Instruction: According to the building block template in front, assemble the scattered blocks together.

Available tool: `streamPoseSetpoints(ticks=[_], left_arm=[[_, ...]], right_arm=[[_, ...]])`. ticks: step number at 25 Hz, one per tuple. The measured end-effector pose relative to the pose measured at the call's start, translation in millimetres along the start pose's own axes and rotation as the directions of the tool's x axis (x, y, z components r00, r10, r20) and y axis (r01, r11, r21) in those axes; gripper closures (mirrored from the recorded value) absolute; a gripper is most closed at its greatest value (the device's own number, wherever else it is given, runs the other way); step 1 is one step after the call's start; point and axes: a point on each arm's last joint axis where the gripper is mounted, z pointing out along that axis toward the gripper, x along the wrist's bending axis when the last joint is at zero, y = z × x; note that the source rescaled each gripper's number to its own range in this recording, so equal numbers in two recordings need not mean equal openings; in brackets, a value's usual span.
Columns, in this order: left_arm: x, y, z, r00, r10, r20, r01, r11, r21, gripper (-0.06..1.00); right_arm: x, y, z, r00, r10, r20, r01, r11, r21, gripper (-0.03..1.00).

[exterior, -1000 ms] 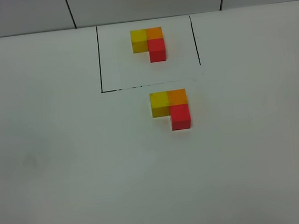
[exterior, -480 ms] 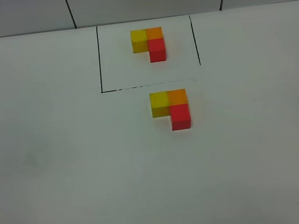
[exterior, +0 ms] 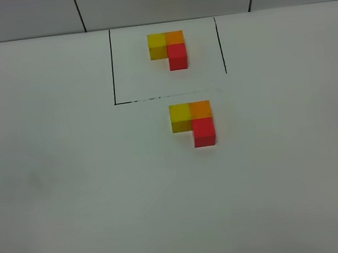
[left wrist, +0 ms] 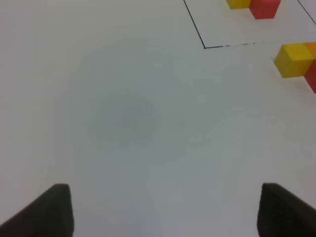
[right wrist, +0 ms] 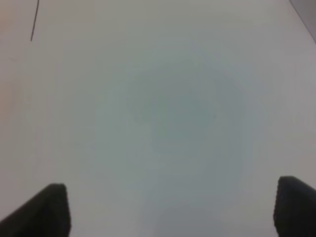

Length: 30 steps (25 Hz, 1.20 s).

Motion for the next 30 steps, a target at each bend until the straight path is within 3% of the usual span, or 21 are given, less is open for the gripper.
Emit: streamPoseSetpoints(ticks=[30], left_arm=[[0.0, 0.0, 0.0, 1.0, 0.0, 0.0, 0.0, 1.0, 0.0, 0.15]], right_arm=[[2.2, -0.2, -0.1, 0.999, -0.045, -0.024, 0.045, 0.999, 0.001, 0.19]])
